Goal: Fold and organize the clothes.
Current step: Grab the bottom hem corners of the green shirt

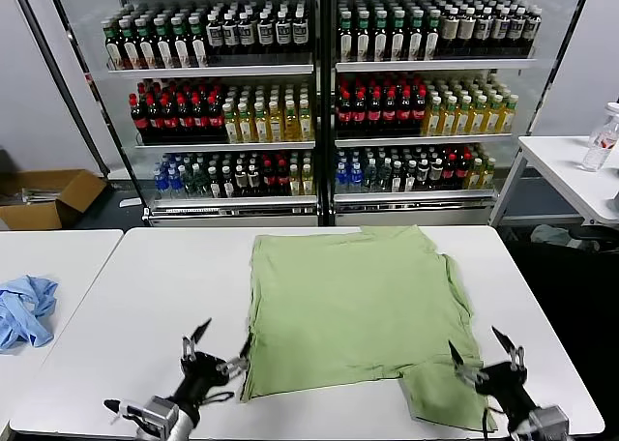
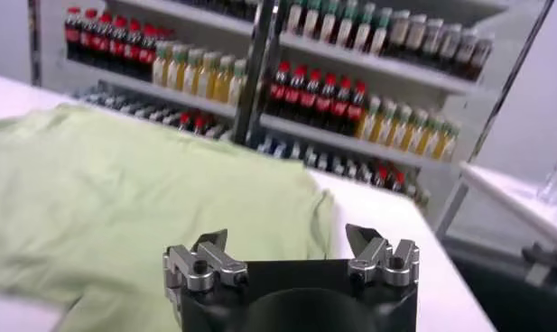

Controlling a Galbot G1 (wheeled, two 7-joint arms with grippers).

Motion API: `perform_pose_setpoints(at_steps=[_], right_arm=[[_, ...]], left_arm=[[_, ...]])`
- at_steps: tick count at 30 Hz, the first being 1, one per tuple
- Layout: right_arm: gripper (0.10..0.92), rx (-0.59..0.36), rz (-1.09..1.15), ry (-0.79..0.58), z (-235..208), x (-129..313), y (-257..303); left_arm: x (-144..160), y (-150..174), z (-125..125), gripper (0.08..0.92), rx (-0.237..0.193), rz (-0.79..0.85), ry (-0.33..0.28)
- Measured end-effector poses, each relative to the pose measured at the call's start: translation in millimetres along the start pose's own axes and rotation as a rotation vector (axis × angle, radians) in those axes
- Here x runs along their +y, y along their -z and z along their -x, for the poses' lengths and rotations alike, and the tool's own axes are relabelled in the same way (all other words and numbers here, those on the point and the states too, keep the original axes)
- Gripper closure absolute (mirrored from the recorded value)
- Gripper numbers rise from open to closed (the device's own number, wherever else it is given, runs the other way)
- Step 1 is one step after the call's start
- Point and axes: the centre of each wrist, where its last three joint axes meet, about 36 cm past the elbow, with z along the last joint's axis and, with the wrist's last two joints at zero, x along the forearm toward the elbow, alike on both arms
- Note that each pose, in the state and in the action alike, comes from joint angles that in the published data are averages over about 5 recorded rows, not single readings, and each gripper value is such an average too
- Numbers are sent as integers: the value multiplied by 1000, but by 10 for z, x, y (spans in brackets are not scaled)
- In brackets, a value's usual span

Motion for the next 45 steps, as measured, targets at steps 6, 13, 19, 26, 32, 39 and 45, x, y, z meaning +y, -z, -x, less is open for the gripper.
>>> perform_pose_setpoints(at_steps=[6, 13, 19, 26, 32, 39, 45], right_arm=[[199, 42, 35, -14, -82, -13, -106], [216, 90, 84, -21, -133, -12, -216], [357, 110, 132, -4, -132, 26, -281], [565, 117, 185, 26, -84, 52, -306], [739, 116, 225, 42, -4, 80, -333], [905, 84, 245, 63, 19, 84, -157], [912, -1, 273, 62, 135, 23, 213]], left_arm=[[-119, -38, -41, 177, 92, -22, -25], [-226, -64, -47, 177, 162, -48, -36], [-208, -103, 17, 206, 205, -56, -14], [-238, -140, 43, 397, 226, -62, -14], [-280, -161, 56, 553, 235, -63, -20], [-320, -192, 76, 769, 236, -51, -31], [-208, -71, 26, 904, 203, -29, -25]])
